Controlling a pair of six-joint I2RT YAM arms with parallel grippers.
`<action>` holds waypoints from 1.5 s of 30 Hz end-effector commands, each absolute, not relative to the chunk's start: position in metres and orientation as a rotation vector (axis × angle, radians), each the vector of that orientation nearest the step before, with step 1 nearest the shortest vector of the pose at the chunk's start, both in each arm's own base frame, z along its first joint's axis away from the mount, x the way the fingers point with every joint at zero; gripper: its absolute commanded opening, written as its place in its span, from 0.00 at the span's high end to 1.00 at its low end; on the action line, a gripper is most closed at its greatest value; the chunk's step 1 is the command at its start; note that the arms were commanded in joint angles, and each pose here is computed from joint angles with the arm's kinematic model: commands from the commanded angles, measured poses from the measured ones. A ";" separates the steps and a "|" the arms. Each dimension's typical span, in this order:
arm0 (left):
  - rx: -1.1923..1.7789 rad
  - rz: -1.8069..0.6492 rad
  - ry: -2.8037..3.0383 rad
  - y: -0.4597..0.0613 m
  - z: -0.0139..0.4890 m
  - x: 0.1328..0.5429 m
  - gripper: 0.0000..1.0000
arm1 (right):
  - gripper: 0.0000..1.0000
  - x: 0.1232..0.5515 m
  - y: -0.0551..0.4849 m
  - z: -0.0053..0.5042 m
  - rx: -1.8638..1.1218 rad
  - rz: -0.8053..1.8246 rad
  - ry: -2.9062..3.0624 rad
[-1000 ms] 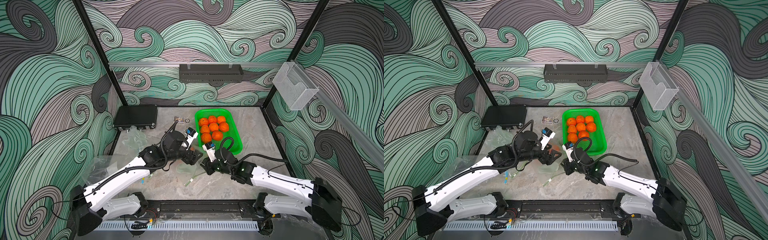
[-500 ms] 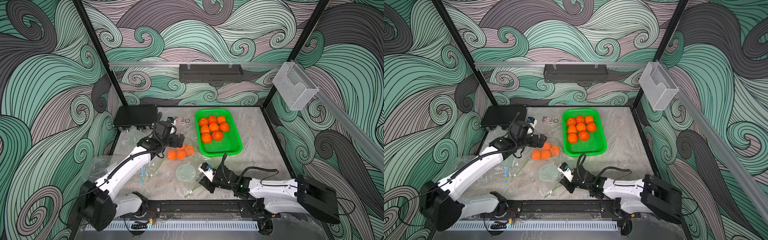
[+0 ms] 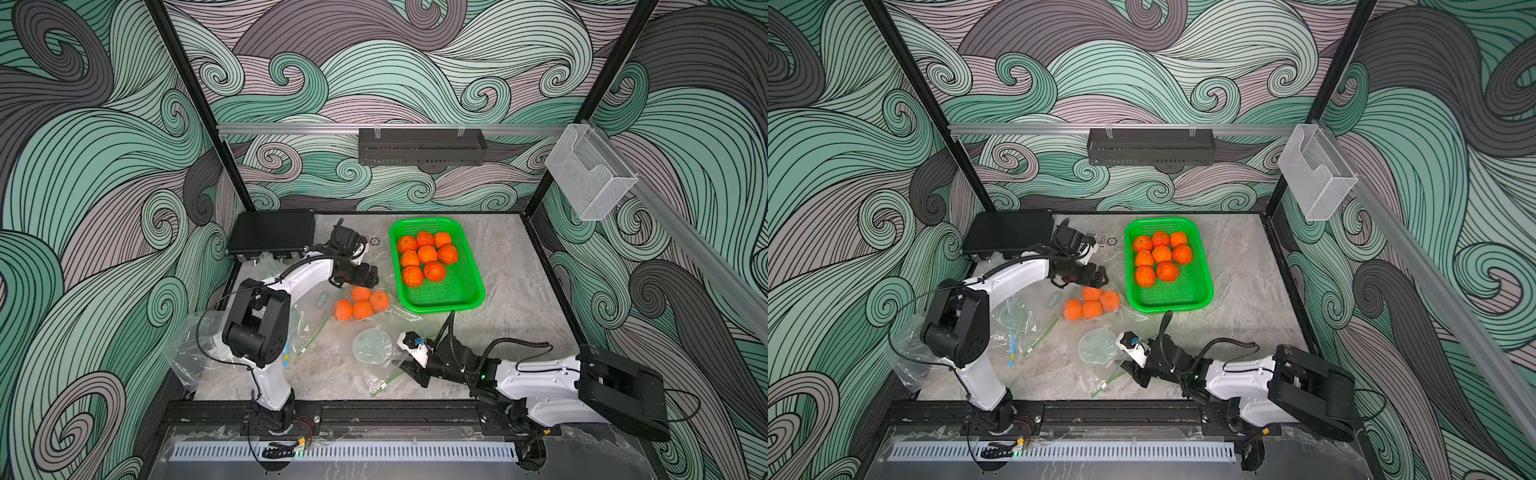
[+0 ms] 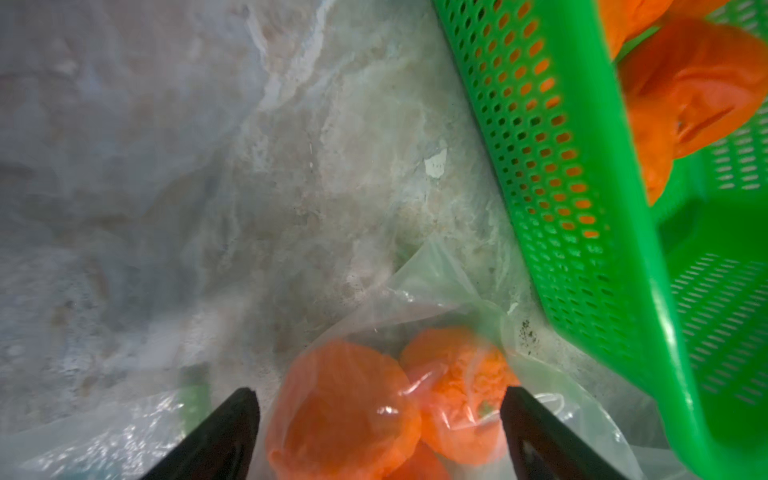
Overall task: Open the zip-top bag and take out the orange
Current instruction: Adjust the zipper food storage bag at the center of the board.
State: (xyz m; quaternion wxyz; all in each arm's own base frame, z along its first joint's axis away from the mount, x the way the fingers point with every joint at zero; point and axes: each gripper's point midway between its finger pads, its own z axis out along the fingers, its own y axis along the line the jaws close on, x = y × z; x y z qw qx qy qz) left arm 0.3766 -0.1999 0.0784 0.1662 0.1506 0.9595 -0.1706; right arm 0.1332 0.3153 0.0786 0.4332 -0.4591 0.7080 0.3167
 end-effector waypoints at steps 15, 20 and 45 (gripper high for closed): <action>0.423 -0.474 2.813 -0.202 0.068 0.378 1.00 | 0.58 0.140 0.322 0.089 -1.113 0.776 1.724; 0.300 -0.511 2.746 -0.199 0.101 0.374 1.00 | 0.58 0.143 0.327 0.095 -1.094 0.782 1.714; 0.107 -0.521 2.517 -0.159 0.207 0.303 1.00 | 0.60 0.165 0.334 0.044 -1.014 0.702 1.820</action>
